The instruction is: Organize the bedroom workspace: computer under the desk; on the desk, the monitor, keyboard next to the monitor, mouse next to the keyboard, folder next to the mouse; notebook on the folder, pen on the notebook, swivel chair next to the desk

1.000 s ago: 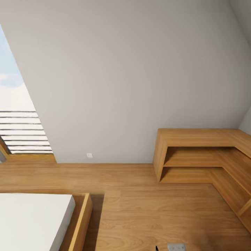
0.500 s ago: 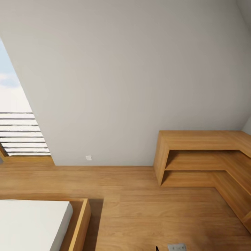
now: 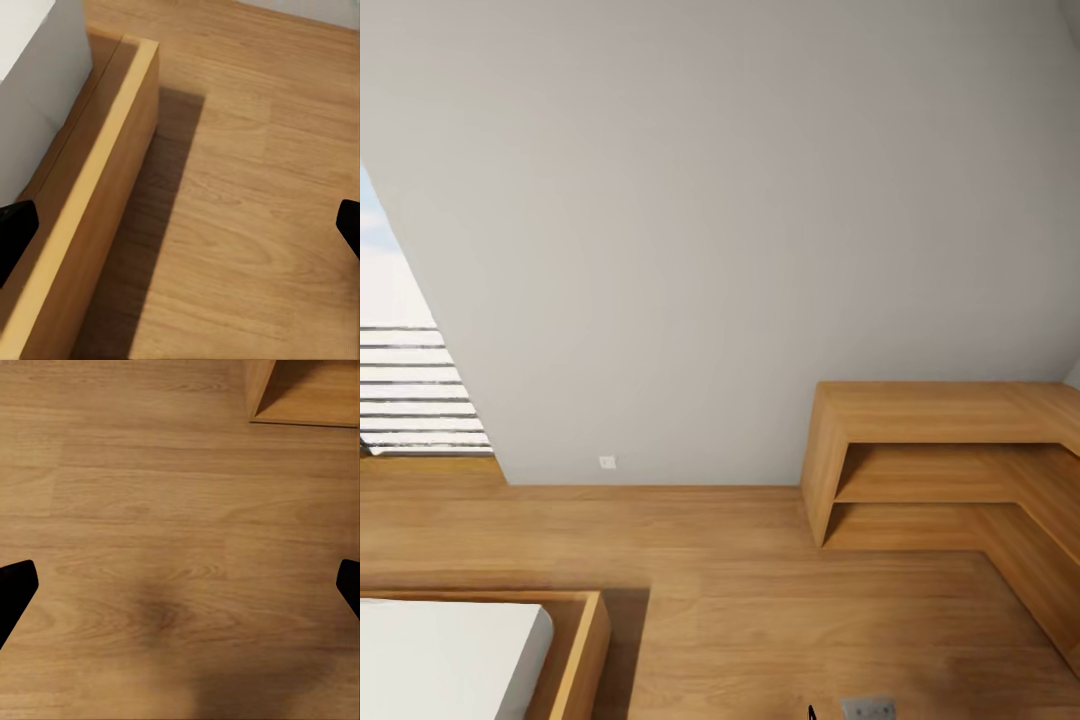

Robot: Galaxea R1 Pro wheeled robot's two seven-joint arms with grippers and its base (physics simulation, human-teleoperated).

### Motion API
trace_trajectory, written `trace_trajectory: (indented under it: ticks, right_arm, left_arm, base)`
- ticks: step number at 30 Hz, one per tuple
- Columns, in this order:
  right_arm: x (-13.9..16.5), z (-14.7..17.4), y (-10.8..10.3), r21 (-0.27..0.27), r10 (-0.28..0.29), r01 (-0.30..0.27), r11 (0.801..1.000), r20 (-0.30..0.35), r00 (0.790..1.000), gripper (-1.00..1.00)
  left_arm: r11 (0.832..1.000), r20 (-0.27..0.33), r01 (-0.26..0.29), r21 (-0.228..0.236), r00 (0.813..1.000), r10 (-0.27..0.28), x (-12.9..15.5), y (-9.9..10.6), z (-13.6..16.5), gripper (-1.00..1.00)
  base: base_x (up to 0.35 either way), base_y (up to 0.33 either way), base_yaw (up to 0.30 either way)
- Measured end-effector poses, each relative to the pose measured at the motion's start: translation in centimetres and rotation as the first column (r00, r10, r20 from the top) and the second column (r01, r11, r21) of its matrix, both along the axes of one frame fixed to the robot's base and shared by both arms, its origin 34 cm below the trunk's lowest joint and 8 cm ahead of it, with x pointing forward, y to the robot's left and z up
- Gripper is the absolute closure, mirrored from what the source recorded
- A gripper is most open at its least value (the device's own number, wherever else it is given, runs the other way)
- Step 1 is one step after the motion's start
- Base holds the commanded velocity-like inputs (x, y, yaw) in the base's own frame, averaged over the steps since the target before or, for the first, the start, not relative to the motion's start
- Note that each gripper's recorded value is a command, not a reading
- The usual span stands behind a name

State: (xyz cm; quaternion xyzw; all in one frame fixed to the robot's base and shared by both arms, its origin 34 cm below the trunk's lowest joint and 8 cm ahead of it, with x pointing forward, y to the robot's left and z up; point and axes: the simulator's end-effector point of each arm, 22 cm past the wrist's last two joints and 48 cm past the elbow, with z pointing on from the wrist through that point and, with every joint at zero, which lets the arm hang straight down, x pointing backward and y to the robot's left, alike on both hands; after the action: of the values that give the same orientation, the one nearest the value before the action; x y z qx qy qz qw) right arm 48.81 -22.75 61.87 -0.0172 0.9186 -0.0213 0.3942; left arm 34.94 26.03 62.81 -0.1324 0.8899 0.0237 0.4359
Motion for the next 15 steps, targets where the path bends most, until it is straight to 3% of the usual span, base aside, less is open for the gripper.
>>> trace_trajectory:
  ticks: [15]
  right_arm:
    - [0.01, 0.0, -0.04, 0.001, -0.003, 0.003, 1.0, 0.0, 1.0, -1.0]
  left_arm:
    - [1.0, 0.0, -0.001, 0.002, 1.0, 0.001, -0.01, 0.13, -0.01, -1.0]
  base:
    - [0.212, -0.134, -0.001]
